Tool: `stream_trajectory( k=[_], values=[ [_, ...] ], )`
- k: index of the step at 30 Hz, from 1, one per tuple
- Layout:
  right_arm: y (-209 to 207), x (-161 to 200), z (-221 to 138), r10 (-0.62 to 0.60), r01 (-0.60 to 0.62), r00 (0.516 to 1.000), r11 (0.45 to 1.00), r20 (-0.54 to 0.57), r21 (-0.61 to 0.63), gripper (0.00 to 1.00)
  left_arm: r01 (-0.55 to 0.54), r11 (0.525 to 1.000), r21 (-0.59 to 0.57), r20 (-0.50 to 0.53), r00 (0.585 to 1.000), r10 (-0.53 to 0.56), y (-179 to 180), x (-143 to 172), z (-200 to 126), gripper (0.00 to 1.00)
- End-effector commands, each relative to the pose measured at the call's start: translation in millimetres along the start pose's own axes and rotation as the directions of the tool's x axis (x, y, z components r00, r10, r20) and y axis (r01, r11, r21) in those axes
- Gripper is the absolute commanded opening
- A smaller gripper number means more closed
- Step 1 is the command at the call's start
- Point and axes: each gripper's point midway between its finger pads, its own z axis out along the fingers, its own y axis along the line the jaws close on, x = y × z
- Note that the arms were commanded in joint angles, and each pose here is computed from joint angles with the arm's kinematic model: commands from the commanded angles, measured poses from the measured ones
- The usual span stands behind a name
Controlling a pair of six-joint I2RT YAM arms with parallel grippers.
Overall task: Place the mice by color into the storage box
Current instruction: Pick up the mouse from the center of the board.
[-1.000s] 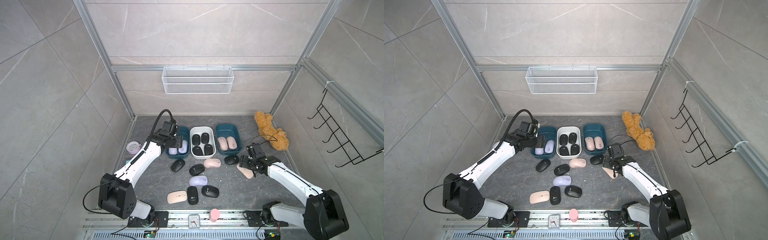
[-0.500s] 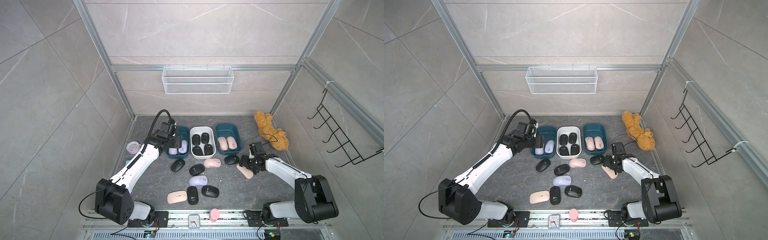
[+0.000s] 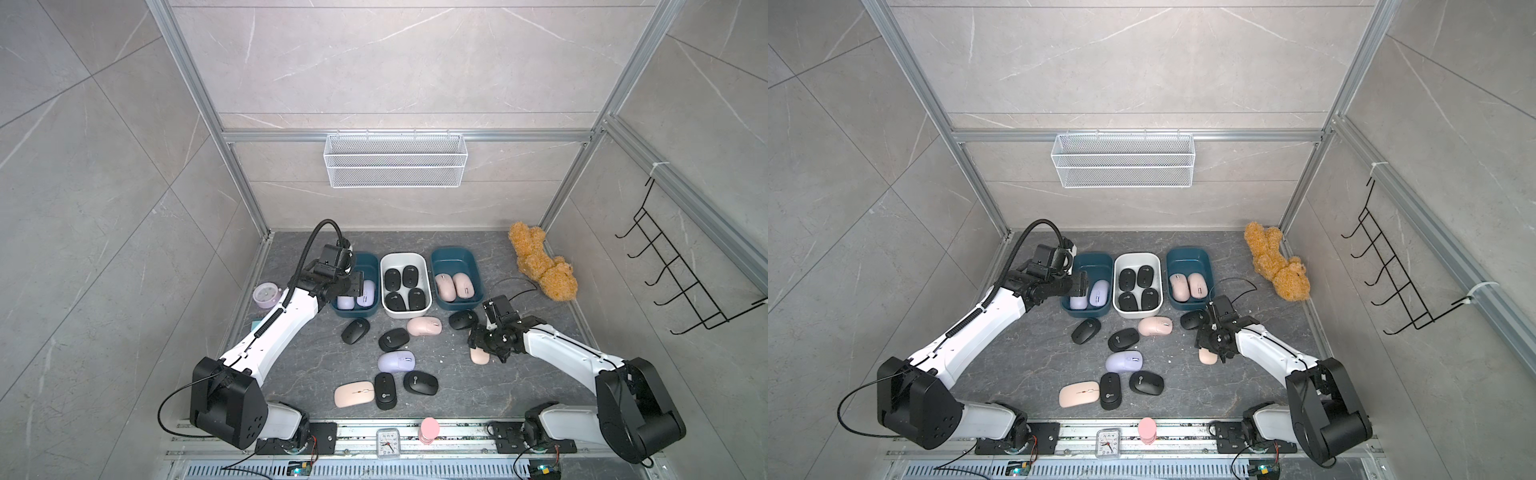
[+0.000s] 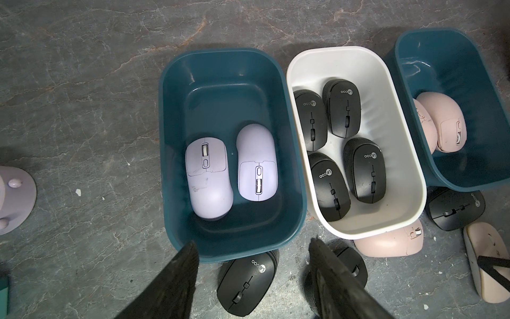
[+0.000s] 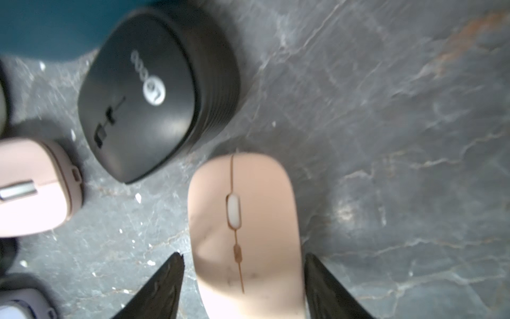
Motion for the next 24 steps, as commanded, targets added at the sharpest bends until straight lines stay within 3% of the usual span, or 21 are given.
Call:
stream_trajectory(
  k=[1,13,24],
  values=[
    [-8,2,-1,0.0,0.001,1.0,0.997,-0.002,0.079,0.7,0.012,1.0,0.008,0.044,0.999,-0.012,0,-9,-7,0.66],
    [-6,-5,9,-0.078,0.075,0.997,0.976,0.005,0.204,0.69,0.013,1.0,0.009,0.046,0.999,-0.013,0,-10,-8,0.66],
    [-4,-4,13,-0.1,0.099,0.995,0.969,-0.009,0.226,0.56,0.011,1.0,0.004,0.041,0.999,-0.011,0,-9,-7,0.66]
  ],
)
